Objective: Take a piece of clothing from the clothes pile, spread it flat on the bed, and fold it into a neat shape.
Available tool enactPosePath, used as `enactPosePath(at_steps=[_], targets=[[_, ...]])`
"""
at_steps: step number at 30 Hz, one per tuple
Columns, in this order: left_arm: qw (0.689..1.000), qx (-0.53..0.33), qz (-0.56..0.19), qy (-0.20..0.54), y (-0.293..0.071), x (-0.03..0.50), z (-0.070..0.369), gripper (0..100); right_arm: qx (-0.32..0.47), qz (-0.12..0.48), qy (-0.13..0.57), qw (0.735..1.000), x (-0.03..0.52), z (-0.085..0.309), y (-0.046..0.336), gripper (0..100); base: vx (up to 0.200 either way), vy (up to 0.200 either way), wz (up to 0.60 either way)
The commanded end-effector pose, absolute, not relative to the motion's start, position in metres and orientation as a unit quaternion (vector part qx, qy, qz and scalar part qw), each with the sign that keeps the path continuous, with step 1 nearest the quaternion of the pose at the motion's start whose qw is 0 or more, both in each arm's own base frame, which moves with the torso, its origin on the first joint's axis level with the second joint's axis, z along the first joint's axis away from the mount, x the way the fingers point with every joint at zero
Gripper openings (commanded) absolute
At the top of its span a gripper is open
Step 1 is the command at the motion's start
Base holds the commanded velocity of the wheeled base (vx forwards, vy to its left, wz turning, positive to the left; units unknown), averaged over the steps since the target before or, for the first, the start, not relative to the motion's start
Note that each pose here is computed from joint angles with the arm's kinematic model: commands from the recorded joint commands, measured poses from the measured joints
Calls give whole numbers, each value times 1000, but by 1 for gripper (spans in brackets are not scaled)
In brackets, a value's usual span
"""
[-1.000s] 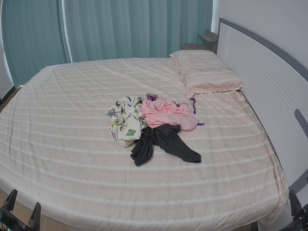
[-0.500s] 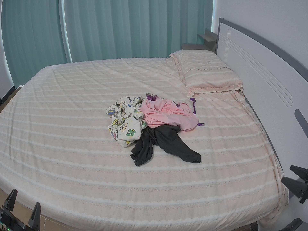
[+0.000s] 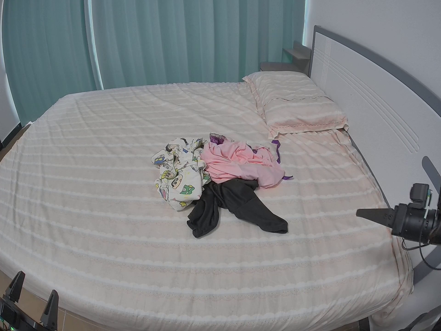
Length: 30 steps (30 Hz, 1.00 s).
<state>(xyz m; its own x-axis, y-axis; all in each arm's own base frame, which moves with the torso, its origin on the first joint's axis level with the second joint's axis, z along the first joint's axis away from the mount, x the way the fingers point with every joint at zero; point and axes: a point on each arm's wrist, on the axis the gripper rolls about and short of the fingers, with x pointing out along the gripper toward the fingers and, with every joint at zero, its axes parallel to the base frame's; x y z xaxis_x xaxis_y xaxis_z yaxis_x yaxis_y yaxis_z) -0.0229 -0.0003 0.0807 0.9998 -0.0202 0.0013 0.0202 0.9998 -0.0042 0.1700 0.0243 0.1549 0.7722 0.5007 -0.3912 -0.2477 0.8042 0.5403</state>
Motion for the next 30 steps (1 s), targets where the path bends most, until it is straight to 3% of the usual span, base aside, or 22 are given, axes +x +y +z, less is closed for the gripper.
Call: enactPosePath(at_steps=[1,16,30], targets=[[1000,-2,-10,-1,0,-23,76,100,276,175,325,888,232,125,39,100,0,0,0],[1000,-4,-10,-1,0,-23,76,100,312,91,336,884,326,61,94,100,0,0,0],[1000,-2,-10,-1,0,-23,76,100,263,60,348,898,370,-22,154,100,0,0,0]])
